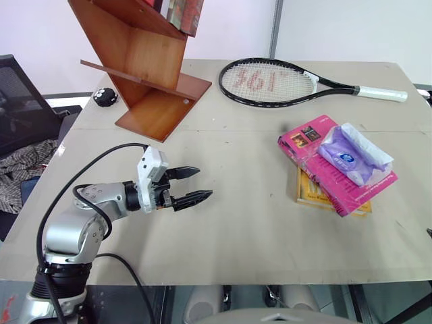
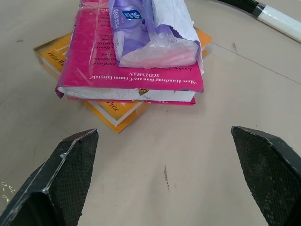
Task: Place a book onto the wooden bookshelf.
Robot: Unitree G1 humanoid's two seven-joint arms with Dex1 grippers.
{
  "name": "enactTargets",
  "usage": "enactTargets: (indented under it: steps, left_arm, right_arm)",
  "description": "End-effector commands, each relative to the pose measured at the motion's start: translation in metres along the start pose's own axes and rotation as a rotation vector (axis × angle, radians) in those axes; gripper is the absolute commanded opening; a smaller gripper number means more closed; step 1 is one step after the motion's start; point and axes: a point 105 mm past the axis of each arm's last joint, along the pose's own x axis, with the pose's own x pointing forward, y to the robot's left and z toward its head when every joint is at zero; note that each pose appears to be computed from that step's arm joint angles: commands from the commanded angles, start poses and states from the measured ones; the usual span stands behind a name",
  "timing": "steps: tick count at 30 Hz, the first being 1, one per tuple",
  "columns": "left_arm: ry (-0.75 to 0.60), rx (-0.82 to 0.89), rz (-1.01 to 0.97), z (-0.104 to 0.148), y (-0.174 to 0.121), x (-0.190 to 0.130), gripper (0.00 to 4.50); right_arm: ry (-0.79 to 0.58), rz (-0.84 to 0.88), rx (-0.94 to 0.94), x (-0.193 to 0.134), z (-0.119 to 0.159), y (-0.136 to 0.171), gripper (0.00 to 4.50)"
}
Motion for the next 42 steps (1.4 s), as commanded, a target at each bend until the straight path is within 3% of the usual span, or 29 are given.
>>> enactTargets:
  steps: [1, 4, 9, 13, 19, 23, 30, 36, 42]
  left_arm:
    - [-0.061, 0.079, -0.027, 0.026, -0.005, 0.003, 4.42]
    - [-0.151, 0.124, -0.067, 0.055, -0.014, 0.015, 4.42]
    - [-0.187, 0.227, -0.199, 0.078, -0.043, 0.026, 4.42]
    - [-0.186, 0.269, -0.244, 0.080, -0.053, 0.028, 4.42]
    - [-0.195, 0.284, -0.262, 0.081, -0.063, 0.029, 4.42]
    - [-0.195, 0.290, -0.262, 0.080, -0.067, 0.027, 4.50]
    - [-0.214, 0.274, -0.248, 0.079, -0.067, 0.030, 4.50]
    - [-0.218, 0.277, -0.273, 0.078, -0.068, 0.034, 4.50]
    - [-0.237, 0.294, -0.299, 0.086, -0.077, 0.036, 4.50]
  right_arm:
    - [-0.107, 0.021, -0.034, 0.019, 0.029, 0.003, 4.50]
    - [-0.152, 0.004, -0.128, 0.056, 0.072, 0.010, 4.50]
    - [-0.153, 0.062, -0.083, 0.101, 0.098, 0.010, 4.50]
    - [-0.096, 0.038, -0.057, 0.127, 0.097, 0.001, 4.50]
    - [0.186, 0.045, -0.021, 0.166, 0.055, -0.014, 4.50]
    - [0.268, 0.059, -0.095, 0.170, 0.045, -0.020, 3.39]
    - [0.257, 0.081, -0.113, 0.164, 0.058, -0.017, 0.05]
    - [0.226, -0.006, -0.066, 0.153, 0.060, -0.032, 0.05]
    - [0.169, -0.418, 0.088, 0.123, 0.053, -0.106, 0.05]
